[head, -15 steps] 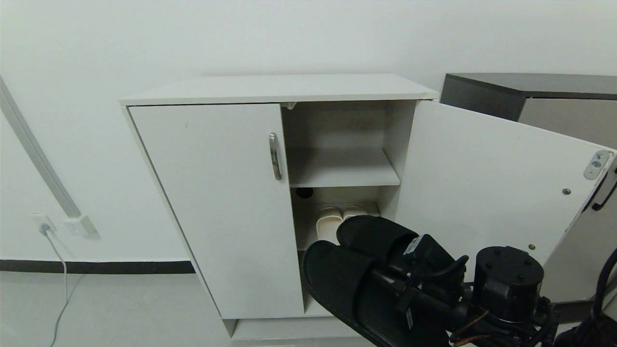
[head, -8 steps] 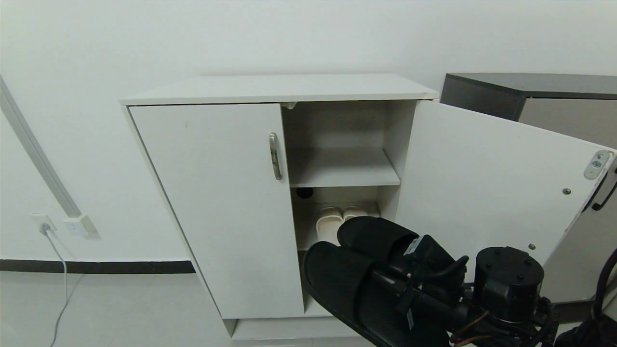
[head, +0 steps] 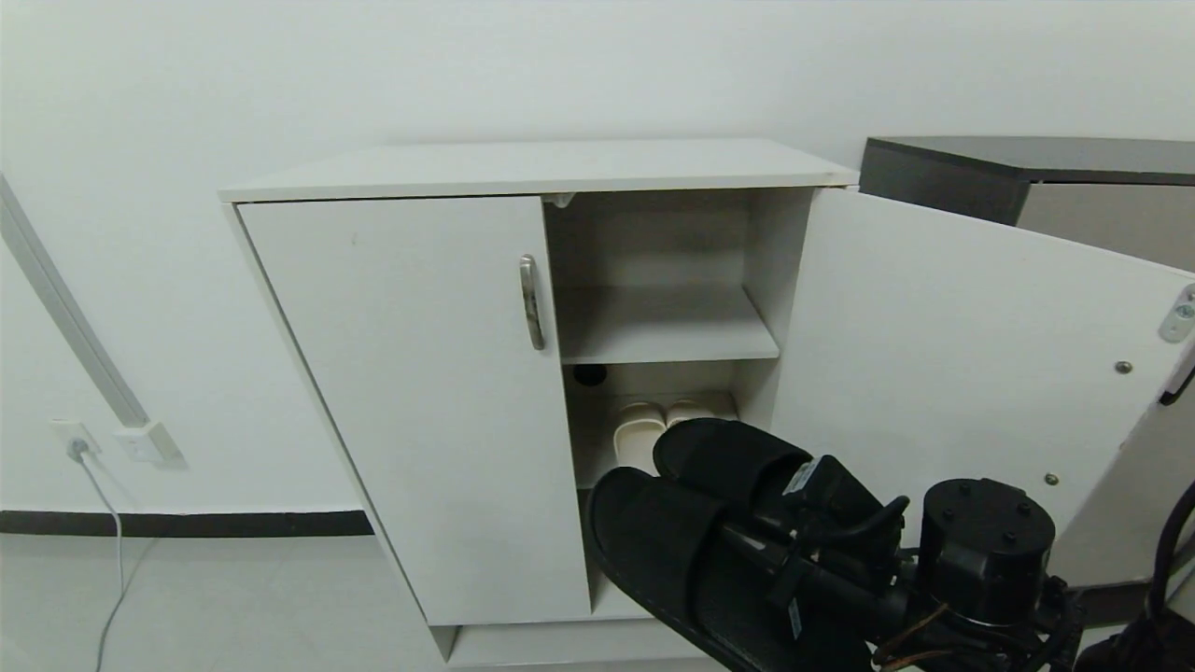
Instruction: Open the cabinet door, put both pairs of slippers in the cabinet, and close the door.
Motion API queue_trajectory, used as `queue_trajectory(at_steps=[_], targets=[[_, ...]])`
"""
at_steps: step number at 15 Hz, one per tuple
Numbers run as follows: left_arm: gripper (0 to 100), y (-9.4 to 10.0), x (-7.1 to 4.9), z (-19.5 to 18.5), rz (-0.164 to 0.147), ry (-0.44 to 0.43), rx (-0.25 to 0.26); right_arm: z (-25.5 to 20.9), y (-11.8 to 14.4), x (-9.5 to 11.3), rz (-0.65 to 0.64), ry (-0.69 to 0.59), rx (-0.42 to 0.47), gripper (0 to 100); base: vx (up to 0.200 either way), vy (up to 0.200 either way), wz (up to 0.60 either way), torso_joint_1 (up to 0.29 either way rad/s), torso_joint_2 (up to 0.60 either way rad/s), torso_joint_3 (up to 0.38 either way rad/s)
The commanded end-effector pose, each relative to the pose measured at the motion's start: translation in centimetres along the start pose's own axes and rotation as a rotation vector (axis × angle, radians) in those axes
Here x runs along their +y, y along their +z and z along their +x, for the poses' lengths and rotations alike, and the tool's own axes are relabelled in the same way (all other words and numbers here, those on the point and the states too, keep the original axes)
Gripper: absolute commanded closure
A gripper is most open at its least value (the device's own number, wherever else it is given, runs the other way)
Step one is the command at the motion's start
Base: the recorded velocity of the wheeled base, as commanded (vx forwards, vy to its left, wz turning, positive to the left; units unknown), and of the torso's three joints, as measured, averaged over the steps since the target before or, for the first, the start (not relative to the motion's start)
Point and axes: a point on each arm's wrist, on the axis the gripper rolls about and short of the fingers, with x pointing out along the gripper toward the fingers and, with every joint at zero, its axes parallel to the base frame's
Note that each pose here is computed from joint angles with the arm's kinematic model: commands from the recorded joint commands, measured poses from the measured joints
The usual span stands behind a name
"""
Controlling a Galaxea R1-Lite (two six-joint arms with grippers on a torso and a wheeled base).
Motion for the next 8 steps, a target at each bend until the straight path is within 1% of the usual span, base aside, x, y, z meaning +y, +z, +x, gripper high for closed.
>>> queue_trajectory(at_steps=[1,8], targets=[[100,0.01,0.0,0.0,-0.001,0.0,-0.001,0.09,-0.19,0.1,-0.001,0.004,0.004,100,0.0,0.0,0.0,0.0,0.0,0.0],[100,0.01,0.0,0.0,-0.001,0.0,-0.001,0.22,-0.36,0.39,-0.004,0.013,0.005,100,0.0,0.0,0.0,0.0,0.0,0.0]])
